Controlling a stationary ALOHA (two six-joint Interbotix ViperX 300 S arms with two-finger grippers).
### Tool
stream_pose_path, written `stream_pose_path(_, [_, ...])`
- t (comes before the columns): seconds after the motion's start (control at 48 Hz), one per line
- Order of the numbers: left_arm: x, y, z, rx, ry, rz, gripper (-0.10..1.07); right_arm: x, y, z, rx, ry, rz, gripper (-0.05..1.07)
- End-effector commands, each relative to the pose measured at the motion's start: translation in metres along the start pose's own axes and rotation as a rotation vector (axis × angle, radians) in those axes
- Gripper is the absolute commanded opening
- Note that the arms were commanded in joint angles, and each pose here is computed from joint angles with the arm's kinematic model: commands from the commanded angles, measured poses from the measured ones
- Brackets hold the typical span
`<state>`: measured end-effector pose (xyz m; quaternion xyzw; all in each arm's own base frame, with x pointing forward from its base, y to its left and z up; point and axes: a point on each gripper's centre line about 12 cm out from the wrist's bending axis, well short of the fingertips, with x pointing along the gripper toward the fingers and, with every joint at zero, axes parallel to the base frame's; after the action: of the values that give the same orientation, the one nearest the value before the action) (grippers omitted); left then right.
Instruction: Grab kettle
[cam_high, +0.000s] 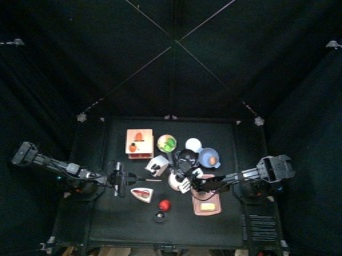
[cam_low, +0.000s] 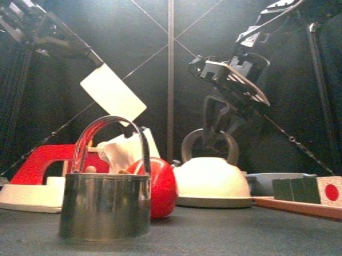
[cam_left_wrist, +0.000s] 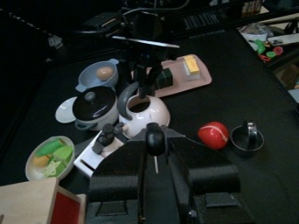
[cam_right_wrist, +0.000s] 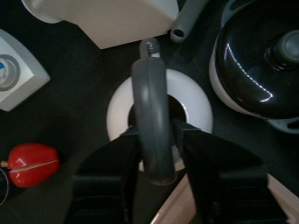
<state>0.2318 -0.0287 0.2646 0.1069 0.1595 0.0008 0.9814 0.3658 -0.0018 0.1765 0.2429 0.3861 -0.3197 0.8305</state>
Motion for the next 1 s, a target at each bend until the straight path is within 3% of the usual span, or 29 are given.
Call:
stream_pose_path(0.0, [0.000,0.001,0.005,-0.006,-0.012,0.003,0.53,-0.009,0.006,0.010,0.030,-0.019,0.032,0.61])
stream_pose_path(0.458, [0.000,0.001,0.005,-0.013,-0.008,0.000,0.53,-0.024,0.029,0.021,0.049,-0.042,0.099,0.59])
stream_pose_path(0.979, [0.000,0.000,0.003,-0.016,-0.005,-0.003,0.53,-0.037,0.037,0.037,0.047,-0.095,0.137,0.59])
